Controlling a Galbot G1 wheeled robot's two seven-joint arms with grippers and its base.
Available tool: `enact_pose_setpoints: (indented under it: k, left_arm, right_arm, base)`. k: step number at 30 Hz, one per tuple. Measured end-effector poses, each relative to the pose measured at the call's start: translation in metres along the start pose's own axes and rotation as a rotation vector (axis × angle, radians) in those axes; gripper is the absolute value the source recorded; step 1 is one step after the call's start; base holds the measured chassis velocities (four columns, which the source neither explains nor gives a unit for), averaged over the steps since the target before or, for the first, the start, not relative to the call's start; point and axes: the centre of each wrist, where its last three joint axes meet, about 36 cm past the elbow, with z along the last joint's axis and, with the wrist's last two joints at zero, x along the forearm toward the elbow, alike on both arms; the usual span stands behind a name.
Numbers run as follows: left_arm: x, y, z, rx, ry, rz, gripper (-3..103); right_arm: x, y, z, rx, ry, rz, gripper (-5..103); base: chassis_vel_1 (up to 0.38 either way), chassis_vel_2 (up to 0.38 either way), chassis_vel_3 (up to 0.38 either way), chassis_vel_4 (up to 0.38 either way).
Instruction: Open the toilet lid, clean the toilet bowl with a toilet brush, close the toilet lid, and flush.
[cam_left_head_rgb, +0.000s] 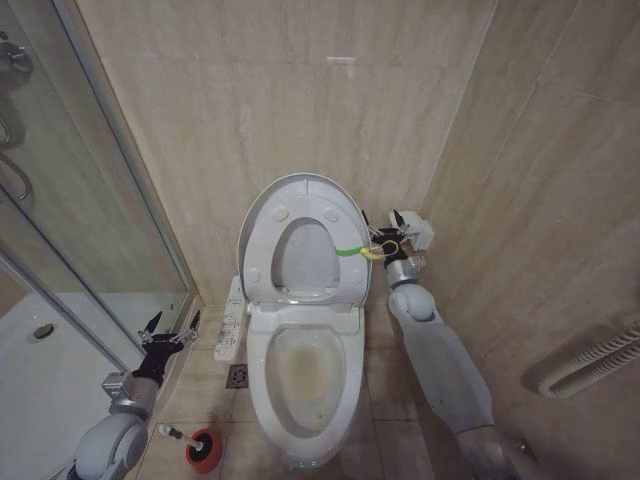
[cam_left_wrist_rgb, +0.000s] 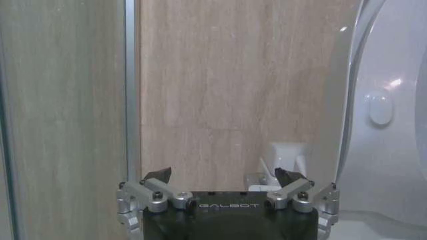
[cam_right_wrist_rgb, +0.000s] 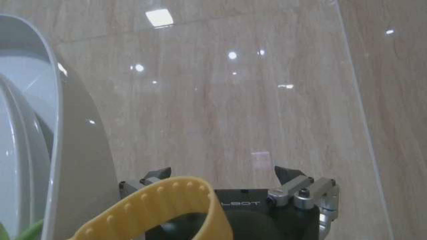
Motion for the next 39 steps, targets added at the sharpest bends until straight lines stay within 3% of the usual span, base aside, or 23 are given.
enact_pose_setpoints:
  k: [15, 19, 30, 39]
  left_arm:
    - [0.0, 0.0, 0.0, 0.0, 0.0, 0.0, 100]
    - [0.0, 0.0, 0.0, 0.0, 0.0, 0.0, 100]
    - [0.0, 0.0, 0.0, 0.0, 0.0, 0.0, 100]
    - [0.0, 0.0, 0.0, 0.0, 0.0, 0.0, 100]
  right_arm:
    - [0.039, 0.014, 0.013, 0.004, 0.033, -0.104, 100]
    - [0.048, 0.006, 0.01, 0.019, 0.034, -0.111, 100]
    - [0.069, -0.044, -0.012, 0.077, 0.026, -0.111, 100]
    - [0.085, -0.053, -0.027, 0.085, 0.022, -0.113, 100]
  base:
    - [0.0, 0.0, 0.0, 0.0]
    - [0.0, 0.0, 0.0, 0.0]
    - [0.0, 0.0, 0.0, 0.0]
    - [0.0, 0.0, 0.0, 0.0]
